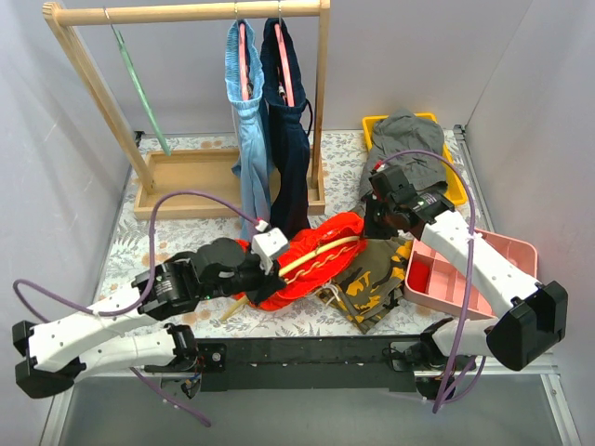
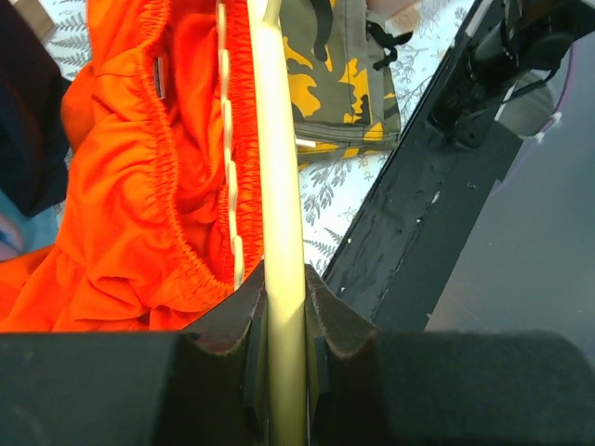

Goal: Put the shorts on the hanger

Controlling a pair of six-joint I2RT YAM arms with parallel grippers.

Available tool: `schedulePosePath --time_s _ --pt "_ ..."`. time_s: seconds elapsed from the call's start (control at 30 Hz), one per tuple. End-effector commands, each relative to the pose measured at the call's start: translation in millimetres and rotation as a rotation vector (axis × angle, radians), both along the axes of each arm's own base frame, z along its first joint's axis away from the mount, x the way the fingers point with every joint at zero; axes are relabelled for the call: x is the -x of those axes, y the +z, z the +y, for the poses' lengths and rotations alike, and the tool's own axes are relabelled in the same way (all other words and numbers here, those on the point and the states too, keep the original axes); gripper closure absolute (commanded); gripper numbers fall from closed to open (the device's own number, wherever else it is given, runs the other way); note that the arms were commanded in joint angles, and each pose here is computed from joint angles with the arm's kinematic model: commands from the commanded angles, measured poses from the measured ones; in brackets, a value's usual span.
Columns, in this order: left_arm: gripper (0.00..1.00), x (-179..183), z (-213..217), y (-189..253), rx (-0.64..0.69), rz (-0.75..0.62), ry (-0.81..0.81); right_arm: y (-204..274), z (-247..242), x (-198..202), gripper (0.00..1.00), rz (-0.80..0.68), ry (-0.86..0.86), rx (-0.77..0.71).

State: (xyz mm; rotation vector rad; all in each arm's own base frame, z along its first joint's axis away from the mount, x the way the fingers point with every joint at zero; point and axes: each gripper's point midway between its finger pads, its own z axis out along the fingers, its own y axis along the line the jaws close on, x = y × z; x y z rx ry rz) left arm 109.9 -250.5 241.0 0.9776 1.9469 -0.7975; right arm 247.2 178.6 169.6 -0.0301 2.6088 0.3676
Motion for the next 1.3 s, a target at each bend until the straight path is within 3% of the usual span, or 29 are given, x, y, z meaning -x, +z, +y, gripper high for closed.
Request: schedulePosePath --time_s 0.0,0.27,0.33,0.57,0.7,0.8,0.93,1.0,1.03,1.27 --pt "1.00 2 -17 7 0.011 -0.084 0.059 22 -4 -4 0.99 -0.064 0.001 -0.036" --pt "1.00 -29 -24 31 0.112 -0.221 0.313 34 5 9 0.99 -0.065 0.036 -0.132" --pt "1.00 -32 -32 34 0.152 -0.228 0.322 40 10 15 0.99 -0.062 0.055 -0.171" --pt "1.00 -36 -40 19 0.111 -0.292 0.391 57 15 21 0.99 -0.082 0.074 -0.224" --pt "1.00 -33 -68 17 0.249 -0.347 0.337 55 30 27 0.99 -0.053 0.109 -0.276" --pt "1.00 -33 -78 7 0.263 -0.365 0.319 49 20 23 0.98 -0.068 0.076 -0.220" --pt "1.00 -34 -78 -13 0.252 -0.355 0.334 36 14 28 0.72 -0.032 0.063 -0.203" --pt "1.00 -33 -77 -20 0.252 -0.339 0.332 39 11 31 0.65 -0.031 0.048 -0.206" --pt "1.00 -31 -77 -25 0.250 -0.332 0.326 48 5 33 0.55 -0.048 0.028 -0.212" --pt "1.00 -31 -85 -50 0.229 -0.301 0.319 70 -36 24 0.45 -0.109 -0.158 -0.207"
